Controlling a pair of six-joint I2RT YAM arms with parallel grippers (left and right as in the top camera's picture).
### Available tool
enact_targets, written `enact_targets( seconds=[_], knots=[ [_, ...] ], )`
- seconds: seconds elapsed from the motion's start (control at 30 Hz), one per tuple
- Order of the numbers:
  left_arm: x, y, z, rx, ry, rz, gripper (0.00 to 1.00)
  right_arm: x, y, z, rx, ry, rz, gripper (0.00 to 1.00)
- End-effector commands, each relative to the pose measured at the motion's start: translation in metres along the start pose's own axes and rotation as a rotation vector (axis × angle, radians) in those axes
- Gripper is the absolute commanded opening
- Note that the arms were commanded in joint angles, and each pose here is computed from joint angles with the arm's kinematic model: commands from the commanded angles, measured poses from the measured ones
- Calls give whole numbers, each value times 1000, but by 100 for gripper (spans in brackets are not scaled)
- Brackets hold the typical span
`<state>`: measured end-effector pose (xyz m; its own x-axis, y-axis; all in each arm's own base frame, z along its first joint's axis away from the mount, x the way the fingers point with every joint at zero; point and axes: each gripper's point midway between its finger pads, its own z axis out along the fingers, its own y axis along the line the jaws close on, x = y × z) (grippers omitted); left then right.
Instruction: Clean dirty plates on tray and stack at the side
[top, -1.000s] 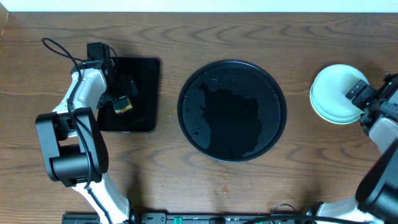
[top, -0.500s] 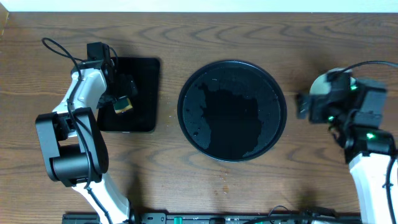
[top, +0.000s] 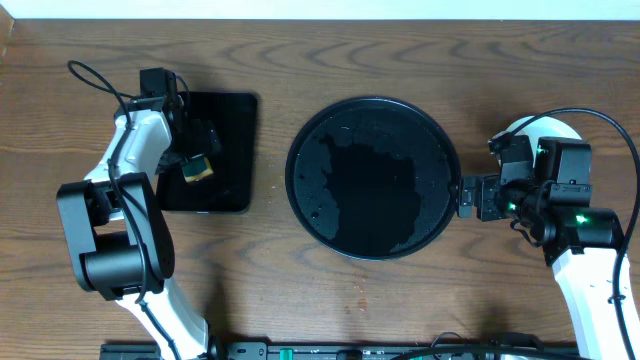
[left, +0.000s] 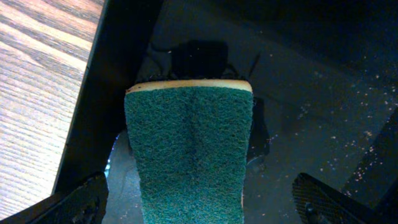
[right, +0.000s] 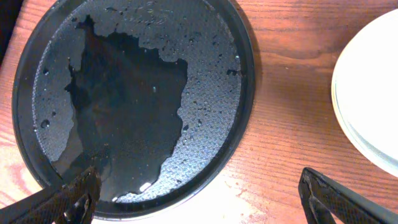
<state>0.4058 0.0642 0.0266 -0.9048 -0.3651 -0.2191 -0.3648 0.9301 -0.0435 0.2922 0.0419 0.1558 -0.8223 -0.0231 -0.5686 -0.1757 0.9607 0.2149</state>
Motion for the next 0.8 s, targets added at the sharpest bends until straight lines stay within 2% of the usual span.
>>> enact_targets(
  seconds=[0.0, 0.13, 0.27, 0.4, 0.5, 0.67, 0.77],
  knots=[
    [3, 3, 4, -12, 14, 3, 94, 2, -2, 1, 21, 8, -19, 99],
    [3, 3, 4, -12, 14, 3, 94, 3, -26, -2, 162, 14, -19, 99],
    [3, 3, 4, -12, 14, 3, 94, 4, -25, -7, 173, 1, -25, 99],
    [3, 3, 4, -12, 14, 3, 94, -6, -21, -31, 192, -98, -70, 99],
    [3, 3, 4, -12, 14, 3, 94, -33, -11, -65, 206, -289, -143, 99],
    [3, 3, 4, -12, 14, 3, 94, -84, 18, -162, 225, -785, -240, 99],
    [3, 3, 4, -13, 14, 4, 94, -85, 34, -217, 237, -1027, -286, 99]
  ],
)
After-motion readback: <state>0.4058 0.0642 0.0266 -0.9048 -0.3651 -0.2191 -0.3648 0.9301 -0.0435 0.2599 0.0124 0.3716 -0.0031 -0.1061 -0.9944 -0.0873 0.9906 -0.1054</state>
